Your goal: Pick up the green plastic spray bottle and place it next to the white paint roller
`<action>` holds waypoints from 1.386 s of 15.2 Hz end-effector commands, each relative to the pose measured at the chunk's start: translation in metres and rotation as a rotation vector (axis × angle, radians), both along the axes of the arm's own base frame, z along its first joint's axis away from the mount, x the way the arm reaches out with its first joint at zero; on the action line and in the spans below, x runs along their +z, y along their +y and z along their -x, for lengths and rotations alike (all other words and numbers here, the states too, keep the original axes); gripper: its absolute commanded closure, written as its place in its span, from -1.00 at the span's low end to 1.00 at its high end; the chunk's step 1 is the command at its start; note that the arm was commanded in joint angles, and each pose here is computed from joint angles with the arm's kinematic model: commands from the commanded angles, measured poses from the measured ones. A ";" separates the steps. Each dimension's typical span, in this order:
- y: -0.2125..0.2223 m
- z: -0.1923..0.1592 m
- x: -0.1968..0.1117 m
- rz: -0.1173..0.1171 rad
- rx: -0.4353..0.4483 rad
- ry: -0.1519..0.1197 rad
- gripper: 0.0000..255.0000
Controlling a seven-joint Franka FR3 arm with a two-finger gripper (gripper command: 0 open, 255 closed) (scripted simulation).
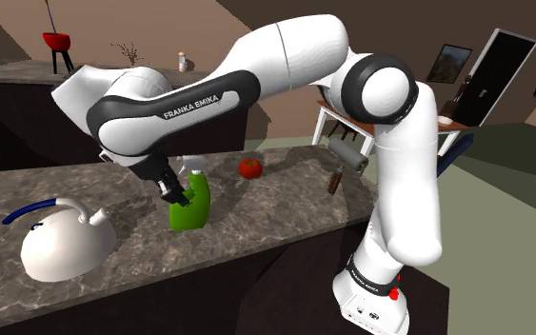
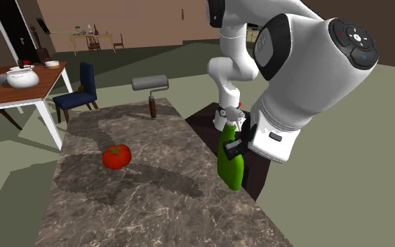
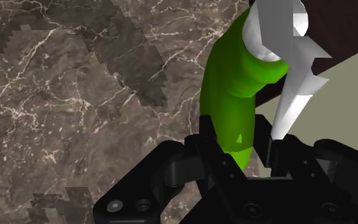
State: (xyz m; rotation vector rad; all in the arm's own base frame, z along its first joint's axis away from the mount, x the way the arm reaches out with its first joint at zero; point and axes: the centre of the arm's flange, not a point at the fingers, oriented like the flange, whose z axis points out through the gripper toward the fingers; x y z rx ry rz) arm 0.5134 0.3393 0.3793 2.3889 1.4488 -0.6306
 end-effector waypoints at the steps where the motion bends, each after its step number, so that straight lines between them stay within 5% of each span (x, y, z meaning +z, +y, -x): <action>1: 0.000 0.000 0.011 0.000 0.000 0.000 1.00; 21: 0.000 0.000 0.117 0.000 0.000 0.000 1.00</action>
